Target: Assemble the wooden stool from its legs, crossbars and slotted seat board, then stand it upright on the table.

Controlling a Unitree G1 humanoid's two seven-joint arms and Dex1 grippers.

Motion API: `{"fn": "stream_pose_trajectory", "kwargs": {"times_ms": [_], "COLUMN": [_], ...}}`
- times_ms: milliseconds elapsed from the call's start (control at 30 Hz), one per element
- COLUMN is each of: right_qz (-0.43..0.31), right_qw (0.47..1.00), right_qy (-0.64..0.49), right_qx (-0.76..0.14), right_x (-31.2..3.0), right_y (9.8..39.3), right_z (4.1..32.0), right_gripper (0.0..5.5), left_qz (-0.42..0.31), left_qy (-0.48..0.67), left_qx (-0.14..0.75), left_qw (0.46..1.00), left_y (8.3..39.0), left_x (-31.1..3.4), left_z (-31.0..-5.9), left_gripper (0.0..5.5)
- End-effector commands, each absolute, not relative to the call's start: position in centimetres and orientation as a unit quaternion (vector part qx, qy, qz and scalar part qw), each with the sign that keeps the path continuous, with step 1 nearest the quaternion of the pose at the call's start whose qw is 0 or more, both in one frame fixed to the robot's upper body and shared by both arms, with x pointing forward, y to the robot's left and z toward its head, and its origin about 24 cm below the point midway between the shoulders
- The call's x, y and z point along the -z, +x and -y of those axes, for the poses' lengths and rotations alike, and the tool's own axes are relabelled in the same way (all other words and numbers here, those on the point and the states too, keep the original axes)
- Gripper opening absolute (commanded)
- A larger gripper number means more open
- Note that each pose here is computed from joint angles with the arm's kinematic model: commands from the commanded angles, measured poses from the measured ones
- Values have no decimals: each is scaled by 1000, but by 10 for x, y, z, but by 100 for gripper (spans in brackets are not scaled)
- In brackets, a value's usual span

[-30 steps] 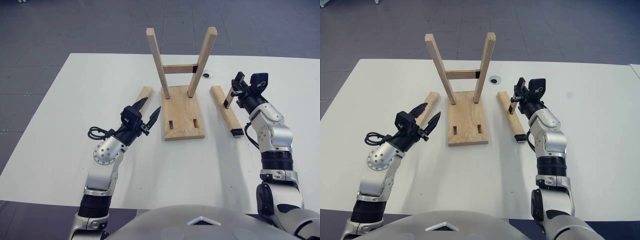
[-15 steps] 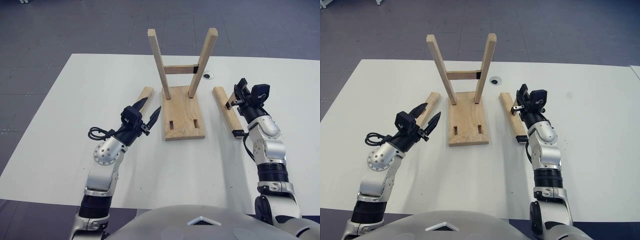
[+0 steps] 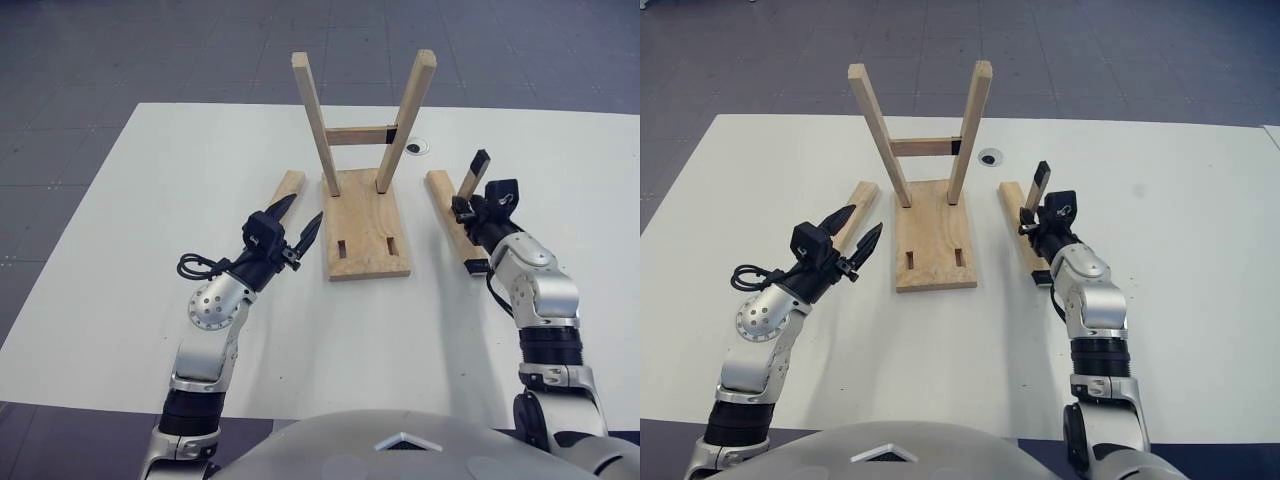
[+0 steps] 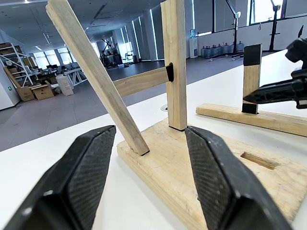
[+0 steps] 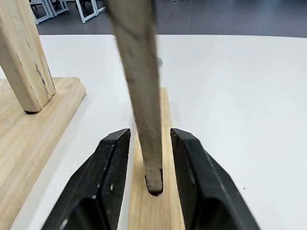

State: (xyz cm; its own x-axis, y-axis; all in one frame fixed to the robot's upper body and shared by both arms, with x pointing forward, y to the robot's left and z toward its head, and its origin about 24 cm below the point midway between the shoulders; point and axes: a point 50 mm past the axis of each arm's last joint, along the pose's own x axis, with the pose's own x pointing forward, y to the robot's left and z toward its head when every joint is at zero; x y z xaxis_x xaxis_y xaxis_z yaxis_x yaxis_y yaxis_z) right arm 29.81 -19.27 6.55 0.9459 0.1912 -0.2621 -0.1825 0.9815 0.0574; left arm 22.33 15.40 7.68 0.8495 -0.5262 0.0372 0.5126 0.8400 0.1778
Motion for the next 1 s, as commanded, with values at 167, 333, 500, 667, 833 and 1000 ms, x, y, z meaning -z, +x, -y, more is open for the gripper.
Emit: {"fn": "stream_pose_trajectory", "kwargs": {"times_ms": [167, 333, 500, 667, 833, 1000], "right_qz": [-36, 72, 38, -4, -9, -18], "right_qw": [998, 995, 993, 995, 994, 993], "right_qy": [-11, 25, 79, 75, 76, 77], "right_qx": [-57, -68, -75, -72, -82, -87], "right_x": [-138, -229, -219, -183, -174, -167], "right_y": [297, 308, 347, 362, 365, 365], "right_z": [201, 193, 186, 182, 174, 168], "right_gripper": [287, 287, 287, 287, 225, 225], "left_qz": [40, 38, 41, 39, 39, 40], "left_qy": [86, 85, 85, 85, 85, 85], "left_qx": [265, 259, 259, 255, 253, 256], "left_qw": [959, 961, 961, 962, 963, 962], "left_y": [224, 222, 226, 226, 225, 225], "left_x": [-76, -74, -75, -75, -75, -74], "left_z": [-156, -158, -156, -158, -158, -156], "left_gripper": [267, 267, 267, 267, 267, 267]}}
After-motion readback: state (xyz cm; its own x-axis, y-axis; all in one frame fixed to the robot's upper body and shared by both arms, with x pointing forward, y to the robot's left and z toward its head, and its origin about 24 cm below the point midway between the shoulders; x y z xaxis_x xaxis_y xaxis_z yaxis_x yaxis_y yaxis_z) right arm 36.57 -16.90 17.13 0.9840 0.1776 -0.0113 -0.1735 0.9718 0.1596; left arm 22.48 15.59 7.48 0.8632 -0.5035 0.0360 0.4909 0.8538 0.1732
